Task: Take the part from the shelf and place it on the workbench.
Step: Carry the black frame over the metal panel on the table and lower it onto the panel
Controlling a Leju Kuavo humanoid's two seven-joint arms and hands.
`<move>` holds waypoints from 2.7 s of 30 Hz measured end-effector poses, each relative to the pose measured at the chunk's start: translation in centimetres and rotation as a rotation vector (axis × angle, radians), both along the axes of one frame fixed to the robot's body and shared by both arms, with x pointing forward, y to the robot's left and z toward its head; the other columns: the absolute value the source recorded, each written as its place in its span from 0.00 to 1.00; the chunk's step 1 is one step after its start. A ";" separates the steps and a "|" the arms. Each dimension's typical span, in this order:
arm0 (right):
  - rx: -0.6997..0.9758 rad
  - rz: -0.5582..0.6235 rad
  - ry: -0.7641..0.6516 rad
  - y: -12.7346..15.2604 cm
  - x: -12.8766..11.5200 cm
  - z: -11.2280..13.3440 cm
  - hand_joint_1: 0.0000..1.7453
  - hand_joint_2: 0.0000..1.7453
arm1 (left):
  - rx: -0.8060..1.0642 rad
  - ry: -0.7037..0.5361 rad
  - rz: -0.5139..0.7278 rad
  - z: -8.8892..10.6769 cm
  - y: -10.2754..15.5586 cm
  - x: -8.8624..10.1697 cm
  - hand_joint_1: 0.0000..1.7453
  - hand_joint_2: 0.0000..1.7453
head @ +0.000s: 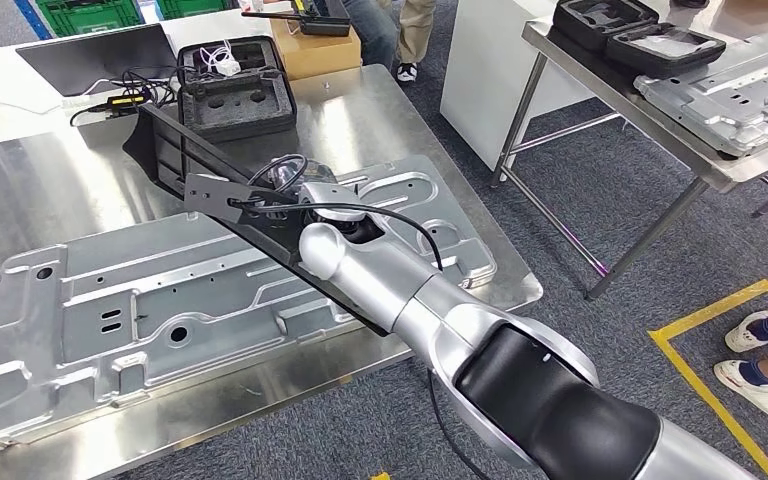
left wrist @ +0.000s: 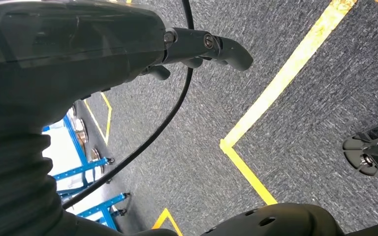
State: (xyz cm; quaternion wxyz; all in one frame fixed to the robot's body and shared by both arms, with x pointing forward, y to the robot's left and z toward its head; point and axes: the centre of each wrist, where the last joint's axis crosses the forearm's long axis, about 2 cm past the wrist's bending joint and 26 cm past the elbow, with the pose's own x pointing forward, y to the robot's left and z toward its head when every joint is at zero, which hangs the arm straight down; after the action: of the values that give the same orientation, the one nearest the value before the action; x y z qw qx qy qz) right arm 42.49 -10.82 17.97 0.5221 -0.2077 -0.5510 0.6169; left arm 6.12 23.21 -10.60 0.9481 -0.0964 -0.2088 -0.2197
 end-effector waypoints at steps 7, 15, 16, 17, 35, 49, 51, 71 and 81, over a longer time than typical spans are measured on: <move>-0.014 -0.012 -0.006 -0.3 0.1 -0.1 0.00 0.00 | 0.088 -0.050 -0.059 0.0 0.1 0.3 0.00 0.00; -0.020 -0.020 -0.004 -0.9 0.3 -0.2 0.00 0.00 | 0.106 -0.078 -0.068 0.2 0.1 1.2 0.00 0.00; -0.021 -0.020 -0.004 -0.9 0.3 -0.2 0.00 0.00 | 0.100 -0.074 -0.067 0.2 0.1 1.2 0.00 0.00; -0.022 -0.020 -0.004 -0.9 0.3 -0.2 0.00 0.00 | 0.095 -0.071 -0.066 0.2 0.1 1.2 0.00 0.00; -0.030 -0.009 -0.007 -1.0 0.3 -0.2 0.00 0.00 | 0.078 -0.049 -0.057 0.1 0.1 0.5 0.00 0.00; 0.020 0.020 -0.021 -1.0 0.5 0.2 0.00 0.00 | 0.077 -0.045 -0.054 0.0 0.1 0.3 0.00 0.00; 0.045 0.043 -0.027 -0.6 0.5 0.5 0.00 0.00 | 0.077 -0.043 -0.051 0.0 0.1 0.2 0.00 0.00; 0.506 0.618 -0.071 12.5 -7.0 9.2 0.00 0.00 | 0.075 -0.021 0.036 -0.2 0.4 -0.7 0.00 0.00; 0.698 0.829 -0.036 14.5 -13.5 9.1 0.00 0.00 | 0.082 -0.014 0.078 -0.2 0.6 -1.1 0.00 0.00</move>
State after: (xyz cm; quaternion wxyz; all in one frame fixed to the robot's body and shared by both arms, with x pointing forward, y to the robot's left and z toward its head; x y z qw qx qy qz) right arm 28.97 3.72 27.05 0.2633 0.2024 -0.7678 0.5478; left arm 5.04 23.83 -10.81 0.9576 -0.0476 -0.2099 -0.1915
